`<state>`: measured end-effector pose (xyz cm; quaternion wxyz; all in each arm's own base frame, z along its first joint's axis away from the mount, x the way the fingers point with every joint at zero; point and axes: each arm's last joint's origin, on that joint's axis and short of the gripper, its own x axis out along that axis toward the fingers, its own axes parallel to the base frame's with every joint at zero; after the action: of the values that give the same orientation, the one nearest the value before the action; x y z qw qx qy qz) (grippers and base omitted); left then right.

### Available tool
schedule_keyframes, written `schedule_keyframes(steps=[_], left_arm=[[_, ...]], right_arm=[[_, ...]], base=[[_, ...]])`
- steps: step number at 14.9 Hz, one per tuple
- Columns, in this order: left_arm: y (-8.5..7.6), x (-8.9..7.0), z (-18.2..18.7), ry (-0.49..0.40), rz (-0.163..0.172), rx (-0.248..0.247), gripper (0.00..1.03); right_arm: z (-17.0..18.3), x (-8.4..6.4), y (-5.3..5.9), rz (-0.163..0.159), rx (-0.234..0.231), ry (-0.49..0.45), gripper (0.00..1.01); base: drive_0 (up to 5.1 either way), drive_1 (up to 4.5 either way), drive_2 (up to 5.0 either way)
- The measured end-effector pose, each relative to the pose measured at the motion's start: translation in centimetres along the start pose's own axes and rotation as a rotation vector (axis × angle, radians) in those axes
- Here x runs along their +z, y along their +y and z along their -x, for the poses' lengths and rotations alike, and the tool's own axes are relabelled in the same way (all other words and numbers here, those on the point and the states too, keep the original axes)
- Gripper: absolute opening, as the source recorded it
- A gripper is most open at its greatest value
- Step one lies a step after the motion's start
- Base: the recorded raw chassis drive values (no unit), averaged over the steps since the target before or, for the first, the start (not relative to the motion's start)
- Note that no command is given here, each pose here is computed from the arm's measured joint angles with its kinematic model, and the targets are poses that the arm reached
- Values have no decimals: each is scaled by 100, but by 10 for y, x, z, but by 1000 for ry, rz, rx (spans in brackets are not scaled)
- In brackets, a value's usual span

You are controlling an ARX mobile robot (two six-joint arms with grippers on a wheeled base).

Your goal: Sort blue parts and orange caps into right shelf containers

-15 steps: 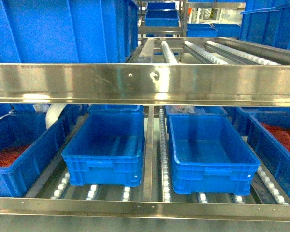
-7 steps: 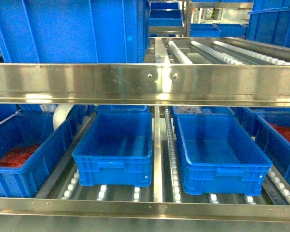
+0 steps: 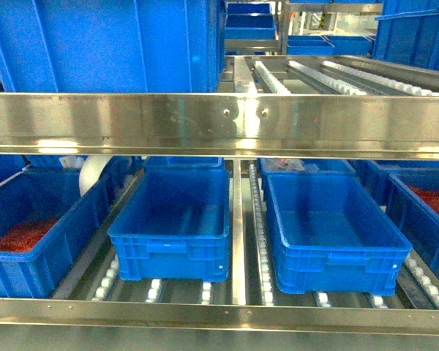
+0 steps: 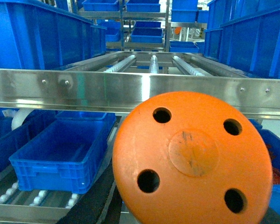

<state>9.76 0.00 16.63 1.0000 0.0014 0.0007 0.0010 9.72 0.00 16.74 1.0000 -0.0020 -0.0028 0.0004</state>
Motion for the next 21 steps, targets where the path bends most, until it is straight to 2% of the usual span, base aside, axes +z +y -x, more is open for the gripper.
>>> schedule_keyframes(steps=[21], left_arm=[[0,0,0,3,0,-2,43]], right_arm=[[0,0,0,-4,0,4,44]], base=[[0,0,0]])
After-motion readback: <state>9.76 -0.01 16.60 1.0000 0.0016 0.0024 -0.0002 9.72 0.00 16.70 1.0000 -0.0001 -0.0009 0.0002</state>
